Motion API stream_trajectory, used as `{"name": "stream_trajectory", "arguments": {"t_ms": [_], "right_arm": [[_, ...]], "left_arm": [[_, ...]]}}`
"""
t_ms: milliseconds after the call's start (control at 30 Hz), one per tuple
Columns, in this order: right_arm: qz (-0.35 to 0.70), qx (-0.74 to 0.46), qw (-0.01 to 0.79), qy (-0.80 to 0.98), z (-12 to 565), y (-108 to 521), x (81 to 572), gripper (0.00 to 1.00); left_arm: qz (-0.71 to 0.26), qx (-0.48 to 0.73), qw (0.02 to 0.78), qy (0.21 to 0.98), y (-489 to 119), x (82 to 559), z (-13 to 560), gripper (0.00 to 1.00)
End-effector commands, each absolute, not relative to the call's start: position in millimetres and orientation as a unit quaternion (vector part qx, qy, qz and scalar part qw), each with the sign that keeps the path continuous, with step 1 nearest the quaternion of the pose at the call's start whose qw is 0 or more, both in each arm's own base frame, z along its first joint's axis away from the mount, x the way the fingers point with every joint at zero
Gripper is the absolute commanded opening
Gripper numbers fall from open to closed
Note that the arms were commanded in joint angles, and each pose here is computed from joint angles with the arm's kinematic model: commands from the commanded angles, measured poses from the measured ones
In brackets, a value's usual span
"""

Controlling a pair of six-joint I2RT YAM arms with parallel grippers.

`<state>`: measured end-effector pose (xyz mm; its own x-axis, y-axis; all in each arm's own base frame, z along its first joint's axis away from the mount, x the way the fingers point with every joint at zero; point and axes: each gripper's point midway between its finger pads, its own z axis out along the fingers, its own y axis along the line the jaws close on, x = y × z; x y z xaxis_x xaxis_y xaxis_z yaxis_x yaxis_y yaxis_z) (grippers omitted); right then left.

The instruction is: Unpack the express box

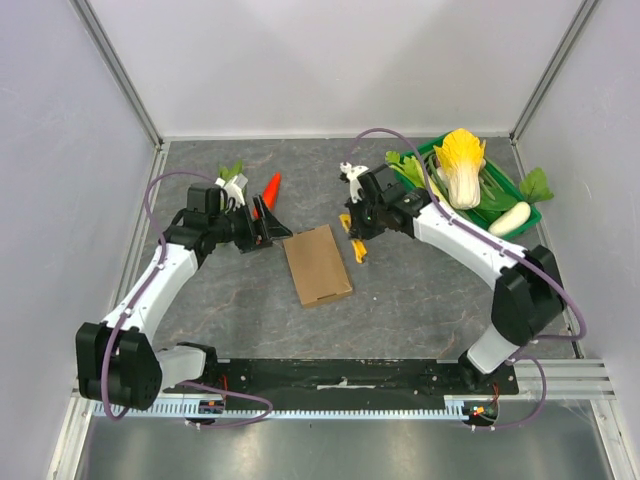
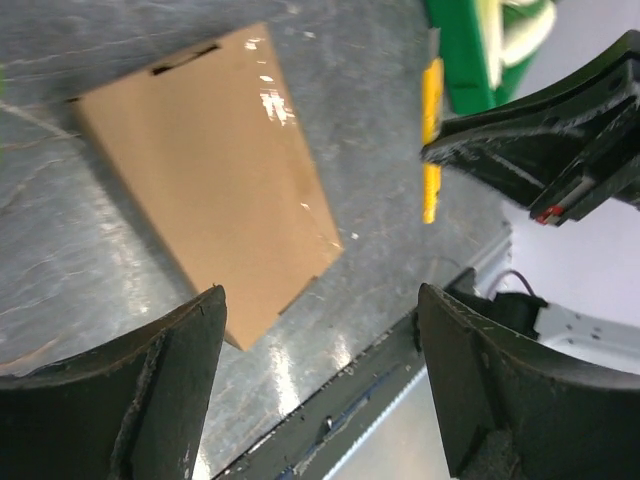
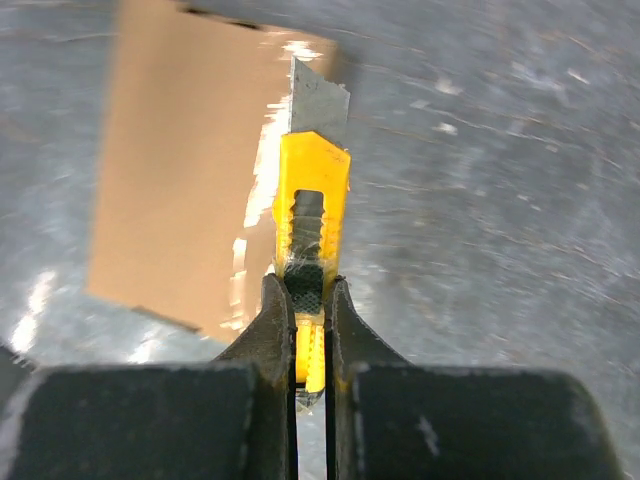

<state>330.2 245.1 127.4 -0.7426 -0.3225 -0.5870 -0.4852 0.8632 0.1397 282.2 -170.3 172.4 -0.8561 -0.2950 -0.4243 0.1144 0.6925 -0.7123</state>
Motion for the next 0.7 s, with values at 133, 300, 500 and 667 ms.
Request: {"name": "stream_trajectory", "arguments": {"t_ms": [133, 300, 500, 667], "right_arm": [[0.251, -0.33, 0.303, 0.858, 186.1, 294.3, 282.3, 0.0], [0.248, -0.4, 0.292, 0.833, 186.9, 304.5, 258.7, 0.0], [0.238, -0.445, 0.3, 0.81, 191.8, 321.3, 243.0, 0.0], [0.238, -0.465, 0.306, 0.796, 196.8, 336.5, 235.4, 0.0]], "left_arm": [[-0.523, 0.083, 0.259, 0.808, -206.3, 257.1, 242.3, 0.86], [-0.545, 0.072, 0.209, 0.808, -217.8, 251.6, 232.7, 0.86], [-0.559, 0.038, 0.135, 0.817, -232.2, 244.7, 217.5, 0.86], [-0.557, 0.012, 0.089, 0.826, -234.1, 242.8, 200.5, 0.81]]}}
